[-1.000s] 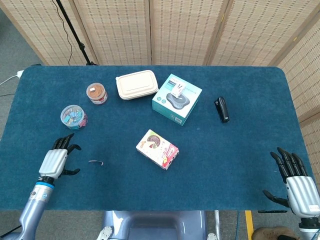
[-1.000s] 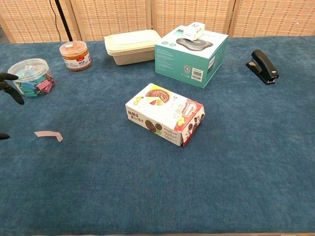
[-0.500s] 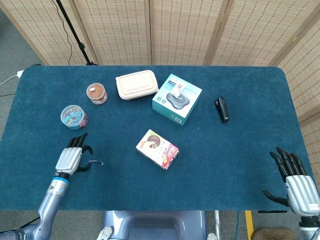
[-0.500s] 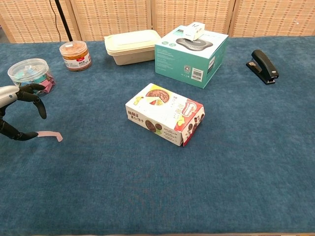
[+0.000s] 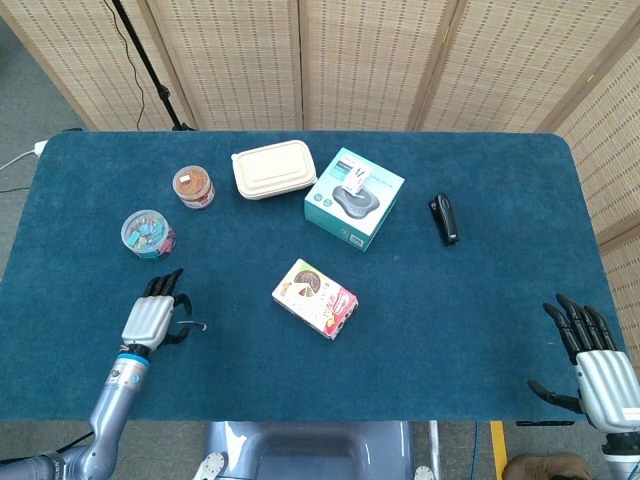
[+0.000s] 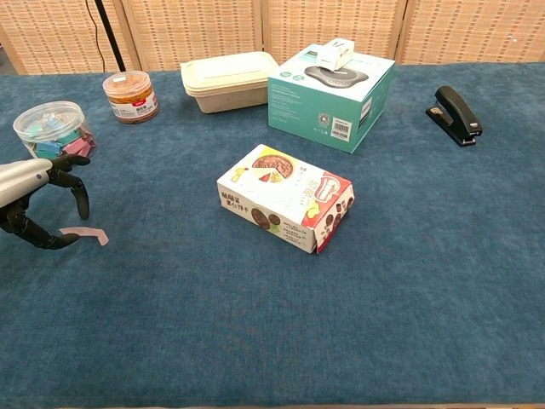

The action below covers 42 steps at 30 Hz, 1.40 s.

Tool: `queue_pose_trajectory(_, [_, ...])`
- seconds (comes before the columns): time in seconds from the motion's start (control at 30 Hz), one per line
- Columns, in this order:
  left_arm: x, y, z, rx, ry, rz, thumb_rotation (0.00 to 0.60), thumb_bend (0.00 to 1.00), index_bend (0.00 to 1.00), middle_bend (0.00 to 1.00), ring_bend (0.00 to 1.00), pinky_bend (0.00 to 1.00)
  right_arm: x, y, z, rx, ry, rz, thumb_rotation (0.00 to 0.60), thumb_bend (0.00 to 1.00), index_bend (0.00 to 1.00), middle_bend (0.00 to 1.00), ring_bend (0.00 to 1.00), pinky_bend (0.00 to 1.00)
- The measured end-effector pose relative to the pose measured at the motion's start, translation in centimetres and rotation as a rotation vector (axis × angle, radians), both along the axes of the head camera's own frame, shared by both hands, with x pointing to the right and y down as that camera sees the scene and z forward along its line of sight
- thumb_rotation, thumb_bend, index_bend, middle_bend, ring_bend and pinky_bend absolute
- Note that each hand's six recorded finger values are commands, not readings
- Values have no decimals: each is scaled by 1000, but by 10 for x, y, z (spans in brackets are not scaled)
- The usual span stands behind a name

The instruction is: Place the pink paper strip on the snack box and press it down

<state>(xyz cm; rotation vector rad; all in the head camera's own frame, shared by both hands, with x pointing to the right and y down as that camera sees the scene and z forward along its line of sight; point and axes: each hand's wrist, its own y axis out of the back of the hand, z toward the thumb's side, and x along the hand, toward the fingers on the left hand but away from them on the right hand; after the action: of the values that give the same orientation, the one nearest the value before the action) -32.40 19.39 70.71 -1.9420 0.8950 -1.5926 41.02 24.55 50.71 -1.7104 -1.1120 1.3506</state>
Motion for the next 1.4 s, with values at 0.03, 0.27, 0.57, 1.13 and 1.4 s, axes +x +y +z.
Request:
queue_pose_trajectory(0.03, [0, 0, 0, 0, -3, 0, 600, 306, 537, 0, 0, 0, 0, 0, 0, -1, -1, 0, 600, 0, 0, 0, 0, 0])
queue_pose_trajectory(0.27, [0, 0, 4, -10, -14, -10, 600, 316, 557, 0, 0, 0, 0, 0, 0, -4, -6, -3, 600, 0, 0, 0, 0, 0])
queue_pose_trajectory(0.57, [1, 0, 6, -16, -28, -17, 600, 354, 571, 0, 0, 0, 0, 0, 1, -7, -5, -3, 600, 0, 0, 0, 0, 0])
queue_pose_trajectory(1.13, [5, -3, 9, -15, -48, -10, 600, 385, 620, 0, 0, 0, -1, 1, 1, -10, -11, -5, 600, 0, 0, 0, 0, 0])
queue_pose_trajectory(1.4, [6, -7, 6, 5, -57, 3, 600, 390, 626, 0, 0, 0, -1, 1, 0, -10, -14, -4, 600, 0, 0, 0, 0, 0])
